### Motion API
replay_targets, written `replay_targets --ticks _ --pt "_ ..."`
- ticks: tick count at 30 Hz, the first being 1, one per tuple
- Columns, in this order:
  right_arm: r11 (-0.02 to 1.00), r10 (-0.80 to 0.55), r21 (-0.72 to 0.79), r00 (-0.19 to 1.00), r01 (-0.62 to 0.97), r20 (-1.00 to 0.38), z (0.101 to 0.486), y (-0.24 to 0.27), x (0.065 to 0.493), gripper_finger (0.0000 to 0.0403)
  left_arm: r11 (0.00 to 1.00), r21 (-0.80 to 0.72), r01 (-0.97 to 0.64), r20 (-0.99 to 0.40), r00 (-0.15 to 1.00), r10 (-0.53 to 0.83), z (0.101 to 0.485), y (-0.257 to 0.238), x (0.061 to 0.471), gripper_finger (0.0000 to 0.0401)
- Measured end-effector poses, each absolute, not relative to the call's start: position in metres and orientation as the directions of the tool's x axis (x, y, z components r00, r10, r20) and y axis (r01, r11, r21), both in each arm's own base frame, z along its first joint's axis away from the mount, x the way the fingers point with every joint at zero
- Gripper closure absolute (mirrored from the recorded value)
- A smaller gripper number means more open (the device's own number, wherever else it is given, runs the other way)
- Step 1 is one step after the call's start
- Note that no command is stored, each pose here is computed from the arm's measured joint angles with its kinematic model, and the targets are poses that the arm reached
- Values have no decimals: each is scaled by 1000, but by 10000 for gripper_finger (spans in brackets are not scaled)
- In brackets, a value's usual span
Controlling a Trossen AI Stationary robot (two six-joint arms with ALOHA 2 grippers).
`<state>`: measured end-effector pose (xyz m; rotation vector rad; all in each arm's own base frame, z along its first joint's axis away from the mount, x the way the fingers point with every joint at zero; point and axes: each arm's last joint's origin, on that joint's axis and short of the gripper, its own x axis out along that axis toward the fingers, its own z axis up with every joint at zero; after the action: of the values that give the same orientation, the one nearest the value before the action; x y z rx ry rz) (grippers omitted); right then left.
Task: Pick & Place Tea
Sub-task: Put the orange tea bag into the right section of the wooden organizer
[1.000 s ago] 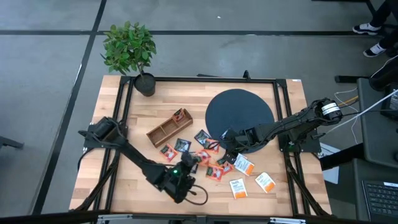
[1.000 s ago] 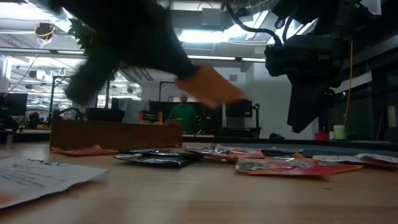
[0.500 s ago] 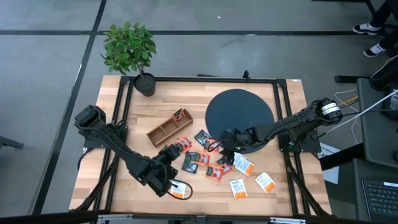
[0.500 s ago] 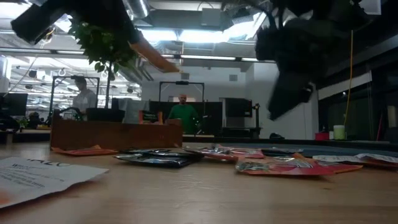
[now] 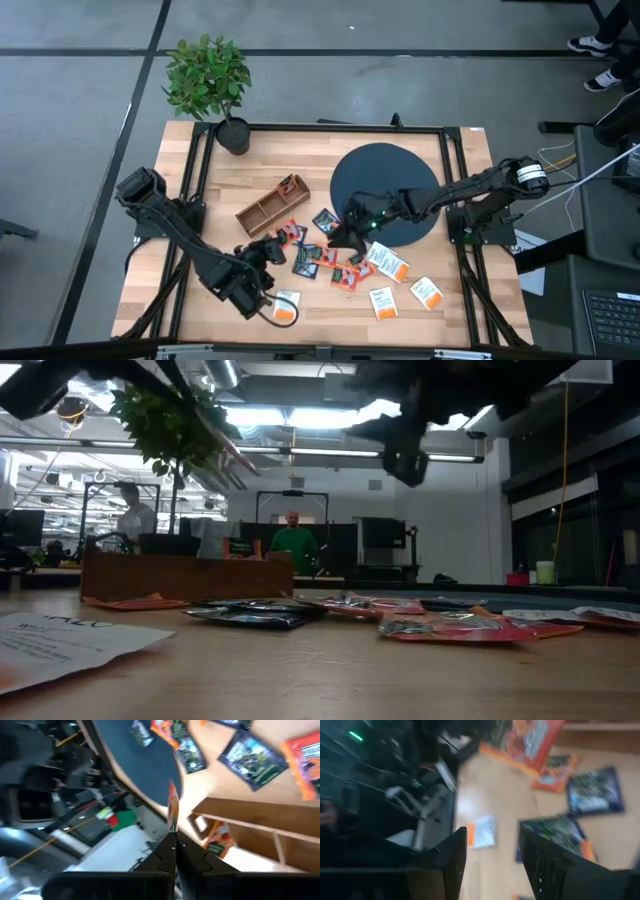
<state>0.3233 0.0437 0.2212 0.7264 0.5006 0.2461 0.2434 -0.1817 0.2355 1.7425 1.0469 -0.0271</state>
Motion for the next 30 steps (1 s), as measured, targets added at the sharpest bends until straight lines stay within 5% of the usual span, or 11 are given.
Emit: replay_targets --ticks 16,30 --pt "673 420 723 886 -158 -198 236 8 329 191 -184 877 445 -205 690 695 244 -188 243 399" --pt "710 384 689 900 -146 -205 235 -10 329 193 -174 848 500 -261 680 685 246 -182 264 399"
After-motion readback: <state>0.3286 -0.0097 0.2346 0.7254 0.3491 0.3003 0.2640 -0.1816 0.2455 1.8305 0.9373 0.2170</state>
